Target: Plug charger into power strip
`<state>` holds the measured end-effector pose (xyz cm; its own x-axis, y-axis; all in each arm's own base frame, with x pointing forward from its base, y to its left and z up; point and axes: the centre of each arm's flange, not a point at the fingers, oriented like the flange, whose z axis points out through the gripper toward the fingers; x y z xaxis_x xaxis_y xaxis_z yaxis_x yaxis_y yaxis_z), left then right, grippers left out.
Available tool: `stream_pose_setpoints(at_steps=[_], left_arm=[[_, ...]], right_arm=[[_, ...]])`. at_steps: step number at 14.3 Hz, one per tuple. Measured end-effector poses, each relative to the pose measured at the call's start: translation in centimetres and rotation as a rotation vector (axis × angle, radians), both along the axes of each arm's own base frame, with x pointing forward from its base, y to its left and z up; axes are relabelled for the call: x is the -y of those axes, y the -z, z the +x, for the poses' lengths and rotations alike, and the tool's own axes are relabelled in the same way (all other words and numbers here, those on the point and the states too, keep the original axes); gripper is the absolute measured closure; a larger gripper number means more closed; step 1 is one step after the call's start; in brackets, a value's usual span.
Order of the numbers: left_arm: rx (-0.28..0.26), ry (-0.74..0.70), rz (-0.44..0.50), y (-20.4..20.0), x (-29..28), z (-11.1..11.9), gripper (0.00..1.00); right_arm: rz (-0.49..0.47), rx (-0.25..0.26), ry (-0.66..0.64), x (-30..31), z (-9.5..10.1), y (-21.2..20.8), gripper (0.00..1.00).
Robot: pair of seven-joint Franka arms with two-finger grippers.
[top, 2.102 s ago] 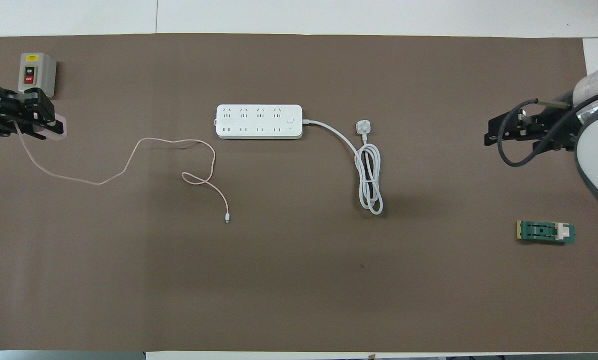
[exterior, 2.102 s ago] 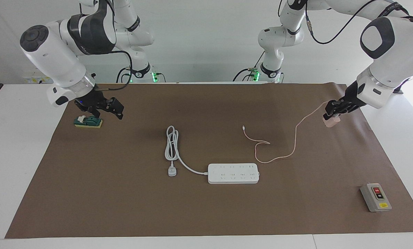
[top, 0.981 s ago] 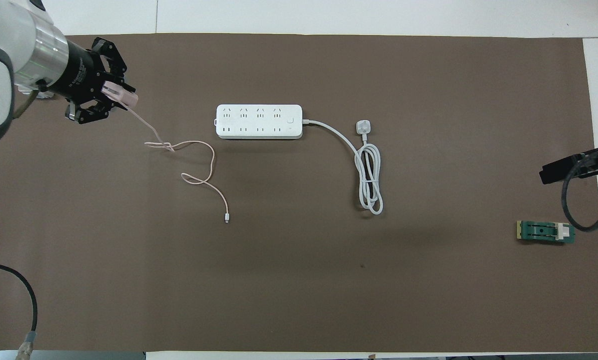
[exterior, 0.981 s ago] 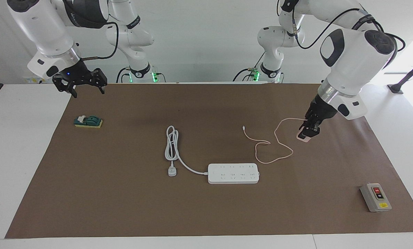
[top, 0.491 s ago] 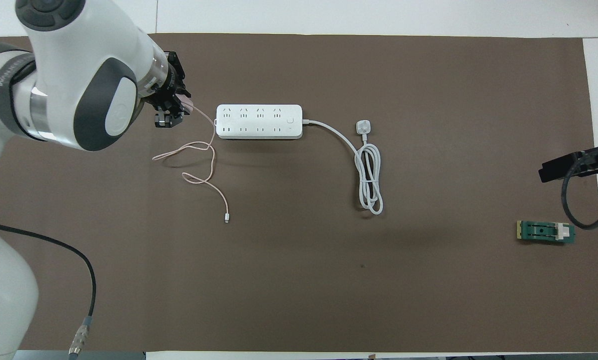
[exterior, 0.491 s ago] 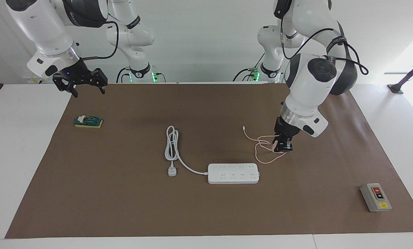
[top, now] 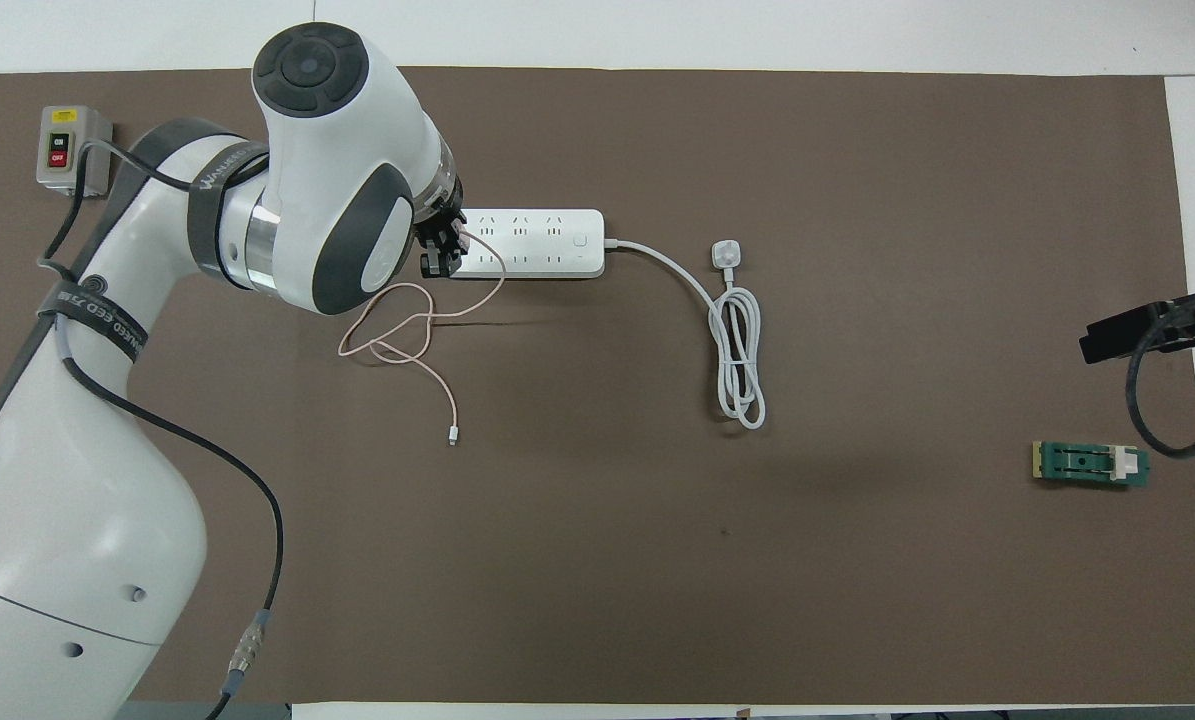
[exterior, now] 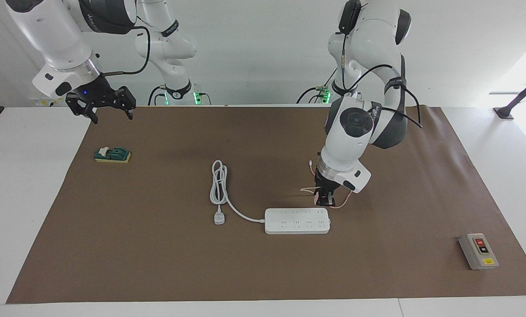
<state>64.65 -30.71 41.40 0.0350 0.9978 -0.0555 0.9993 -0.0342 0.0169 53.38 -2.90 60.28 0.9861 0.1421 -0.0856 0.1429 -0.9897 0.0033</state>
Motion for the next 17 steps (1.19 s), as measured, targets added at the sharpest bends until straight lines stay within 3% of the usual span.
stream_pose_setpoints(at_steps=[17], left_arm=[[0.007, -0.06, 0.042, 5.1, -0.8, 1.7, 0.68]], right_arm=[[0.0, 0.002, -0.004, -0.2, 0.0, -0.1, 0.0]])
